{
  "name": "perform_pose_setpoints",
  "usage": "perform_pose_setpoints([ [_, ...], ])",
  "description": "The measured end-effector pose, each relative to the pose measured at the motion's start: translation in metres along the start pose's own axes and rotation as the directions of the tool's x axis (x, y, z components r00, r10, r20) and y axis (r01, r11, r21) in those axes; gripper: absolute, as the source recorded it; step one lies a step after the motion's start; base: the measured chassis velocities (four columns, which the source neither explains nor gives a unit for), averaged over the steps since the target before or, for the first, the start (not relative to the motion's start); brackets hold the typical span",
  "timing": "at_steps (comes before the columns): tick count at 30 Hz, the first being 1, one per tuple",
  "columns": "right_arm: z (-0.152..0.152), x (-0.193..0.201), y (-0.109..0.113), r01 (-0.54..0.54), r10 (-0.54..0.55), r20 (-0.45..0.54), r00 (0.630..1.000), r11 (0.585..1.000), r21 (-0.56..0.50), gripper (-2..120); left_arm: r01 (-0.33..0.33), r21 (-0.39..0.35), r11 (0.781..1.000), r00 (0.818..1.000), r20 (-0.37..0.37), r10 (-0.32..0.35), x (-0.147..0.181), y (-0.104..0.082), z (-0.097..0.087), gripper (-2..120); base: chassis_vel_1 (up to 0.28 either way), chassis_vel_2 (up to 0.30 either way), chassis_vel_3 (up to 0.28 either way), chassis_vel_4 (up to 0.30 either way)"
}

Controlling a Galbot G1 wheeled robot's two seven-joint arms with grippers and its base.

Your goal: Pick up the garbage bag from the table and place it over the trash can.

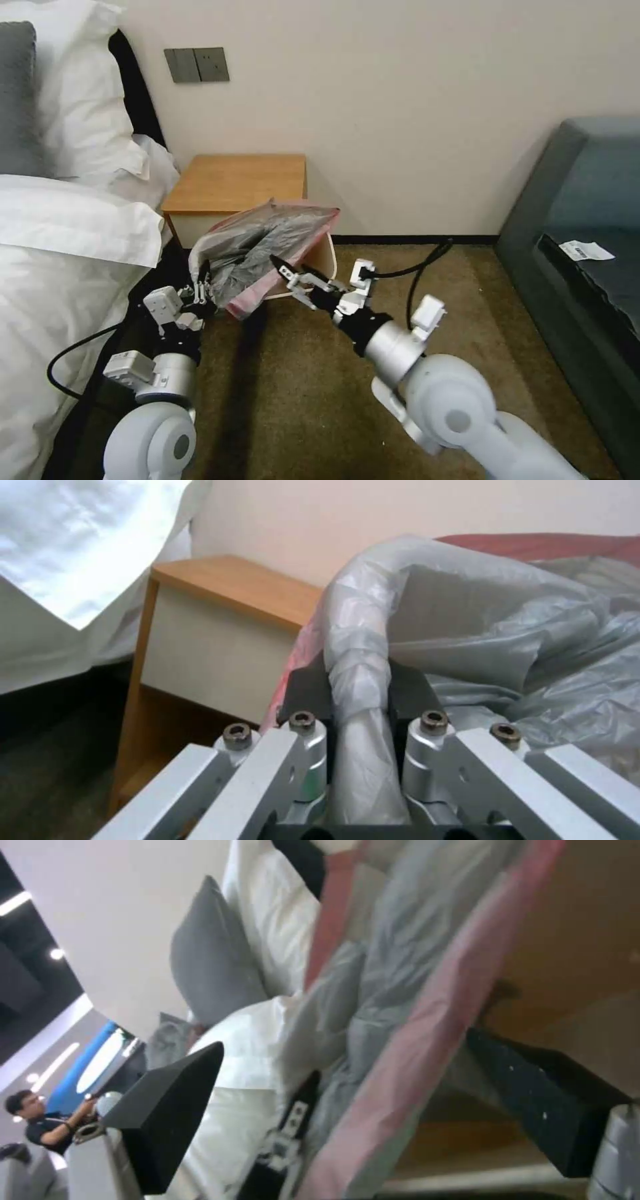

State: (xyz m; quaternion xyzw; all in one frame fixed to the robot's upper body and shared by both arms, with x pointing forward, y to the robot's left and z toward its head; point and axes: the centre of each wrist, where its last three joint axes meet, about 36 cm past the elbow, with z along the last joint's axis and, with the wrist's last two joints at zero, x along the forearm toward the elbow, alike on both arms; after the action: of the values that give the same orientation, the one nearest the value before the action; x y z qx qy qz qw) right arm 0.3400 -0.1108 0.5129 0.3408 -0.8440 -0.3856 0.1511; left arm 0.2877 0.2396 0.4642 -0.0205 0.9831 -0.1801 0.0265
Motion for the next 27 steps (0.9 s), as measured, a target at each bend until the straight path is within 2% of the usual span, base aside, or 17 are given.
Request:
perform_pose_setpoints([
  [9,0.001,-0.02,-0.014,-0.027,0.027,0.016,1.0,0.999,0.04,92,0.002,-0.001,1.0,1.0,0.006,-0.002,0.007,-0.002,-0.001,11,0.0,0.0,0.0,0.0],
  [13,0.001,-0.022,-0.016,-0.032,0.03,0.032,0.999,0.998,0.059,74,0.003,-0.007,1.0,1.0,0.01,-0.003,0.005,-0.001,-0.002,11,0.0,0.0,0.0,0.0],
  [14,0.001,-0.022,-0.016,-0.032,0.03,0.032,0.999,0.998,0.059,74,0.003,-0.007,1.0,1.0,0.01,-0.003,0.005,-0.001,-0.002,11,0.0,0.0,0.0,0.0],
  [17,0.0,-0.021,-0.017,-0.032,0.029,0.043,0.999,0.997,0.073,60,0.005,-0.009,1.0,1.0,0.012,-0.005,0.005,-0.001,-0.003,11,0.0,0.0,0.0,0.0],
  [18,0.0,-0.021,-0.017,-0.032,0.029,0.043,0.999,0.997,0.073,60,0.005,-0.009,1.0,1.0,0.012,-0.005,0.005,-0.001,-0.003,11,0.0,0.0,0.0,0.0],
  [21,0.0,-0.019,-0.017,-0.033,0.029,0.054,0.998,0.996,0.085,45,0.006,-0.009,1.0,1.0,0.011,-0.006,0.004,-0.001,-0.003,11,0.0,0.0,0.0,0.0],
  [22,0.0,-0.019,-0.017,-0.033,0.029,0.054,0.998,0.996,0.085,45,0.006,-0.009,1.0,1.0,0.011,-0.006,0.004,-0.001,-0.003,11,0.0,0.0,0.0,0.0],
  [25,0.0,-0.018,-0.017,-0.032,0.027,0.059,0.998,0.995,0.093,31,0.007,-0.009,1.0,1.0,0.01,-0.007,0.004,0.0,-0.003,11,0.0,0.0,0.0,0.0],
  [26,0.0,-0.018,-0.017,-0.032,0.027,0.059,0.998,0.995,0.093,31,0.007,-0.009,1.0,1.0,0.01,-0.007,0.004,0.0,-0.003,11,0.0,0.0,0.0,0.0],
  [27,0.0,-0.018,-0.017,-0.03,0.025,0.062,0.998,0.995,0.098,25,0.008,-0.01,1.0,1.0,0.01,-0.008,0.004,0.0,-0.003,11,0.0,0.0,0.0,0.0],
])
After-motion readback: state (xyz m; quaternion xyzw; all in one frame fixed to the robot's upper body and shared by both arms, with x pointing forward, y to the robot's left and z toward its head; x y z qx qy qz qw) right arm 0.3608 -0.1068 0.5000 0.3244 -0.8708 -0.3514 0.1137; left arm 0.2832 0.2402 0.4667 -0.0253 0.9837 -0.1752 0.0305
